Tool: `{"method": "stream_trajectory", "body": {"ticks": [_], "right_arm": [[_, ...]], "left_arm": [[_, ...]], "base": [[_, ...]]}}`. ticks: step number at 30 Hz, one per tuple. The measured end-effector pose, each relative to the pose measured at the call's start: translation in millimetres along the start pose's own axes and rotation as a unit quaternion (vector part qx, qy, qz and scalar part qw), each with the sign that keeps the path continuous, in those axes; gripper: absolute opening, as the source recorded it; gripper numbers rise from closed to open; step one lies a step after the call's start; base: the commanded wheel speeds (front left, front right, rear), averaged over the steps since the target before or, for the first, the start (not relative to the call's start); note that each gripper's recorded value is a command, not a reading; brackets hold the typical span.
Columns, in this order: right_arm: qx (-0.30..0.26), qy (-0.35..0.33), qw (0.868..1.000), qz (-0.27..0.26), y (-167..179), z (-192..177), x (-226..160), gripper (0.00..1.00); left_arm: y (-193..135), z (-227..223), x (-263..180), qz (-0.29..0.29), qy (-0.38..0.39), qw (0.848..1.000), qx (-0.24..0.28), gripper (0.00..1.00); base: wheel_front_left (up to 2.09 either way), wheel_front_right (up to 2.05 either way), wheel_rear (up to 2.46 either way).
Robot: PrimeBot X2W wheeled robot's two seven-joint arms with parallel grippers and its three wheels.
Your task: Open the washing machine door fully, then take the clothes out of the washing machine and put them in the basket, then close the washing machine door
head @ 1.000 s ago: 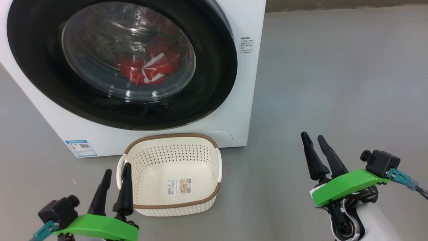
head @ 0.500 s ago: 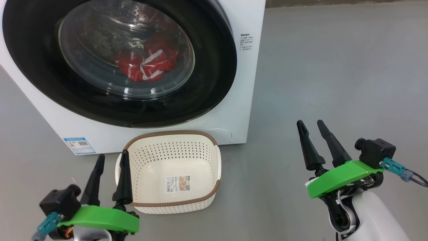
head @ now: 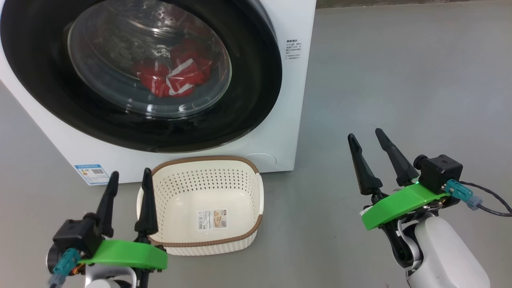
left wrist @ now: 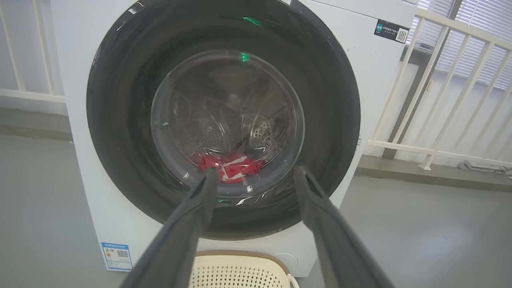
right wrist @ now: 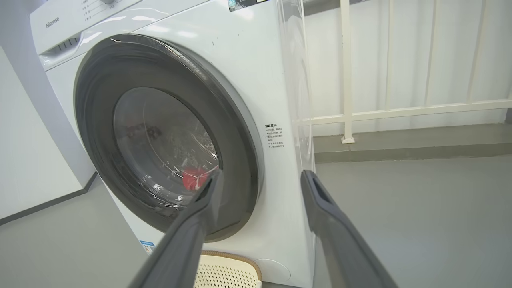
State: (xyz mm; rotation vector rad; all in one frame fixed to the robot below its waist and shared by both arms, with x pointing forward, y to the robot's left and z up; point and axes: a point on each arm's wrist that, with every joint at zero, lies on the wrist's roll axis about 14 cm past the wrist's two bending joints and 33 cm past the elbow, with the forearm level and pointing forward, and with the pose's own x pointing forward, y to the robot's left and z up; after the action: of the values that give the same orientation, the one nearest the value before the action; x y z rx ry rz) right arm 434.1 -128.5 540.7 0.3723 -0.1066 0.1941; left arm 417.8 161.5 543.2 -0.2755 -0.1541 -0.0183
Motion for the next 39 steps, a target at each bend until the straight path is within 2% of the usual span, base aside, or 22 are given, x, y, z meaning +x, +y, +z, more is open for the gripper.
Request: {"method": "stream_trajectory", "body": {"ticks": [12,26,39], "right_arm": [[-0.063,0.001,0.998,0.01,-1,0,8,1.0],[-0.066,0.023,0.998,0.0,-8,-11,6,1.0],[-0.066,0.021,0.998,0.0,-8,-9,8,1.0]], "left_arm": [[-5,14,7,-0.009,-0.031,0.997,0.064,1.0],[-1,20,8,0.001,-0.039,0.997,0.065,1.0],[5,2,6,0.009,-0.011,0.998,0.067,1.0]], "base": [[0.0,0.0,0.0],[0.0,0.0,0.0],[0.0,0.0,0.0]]}}
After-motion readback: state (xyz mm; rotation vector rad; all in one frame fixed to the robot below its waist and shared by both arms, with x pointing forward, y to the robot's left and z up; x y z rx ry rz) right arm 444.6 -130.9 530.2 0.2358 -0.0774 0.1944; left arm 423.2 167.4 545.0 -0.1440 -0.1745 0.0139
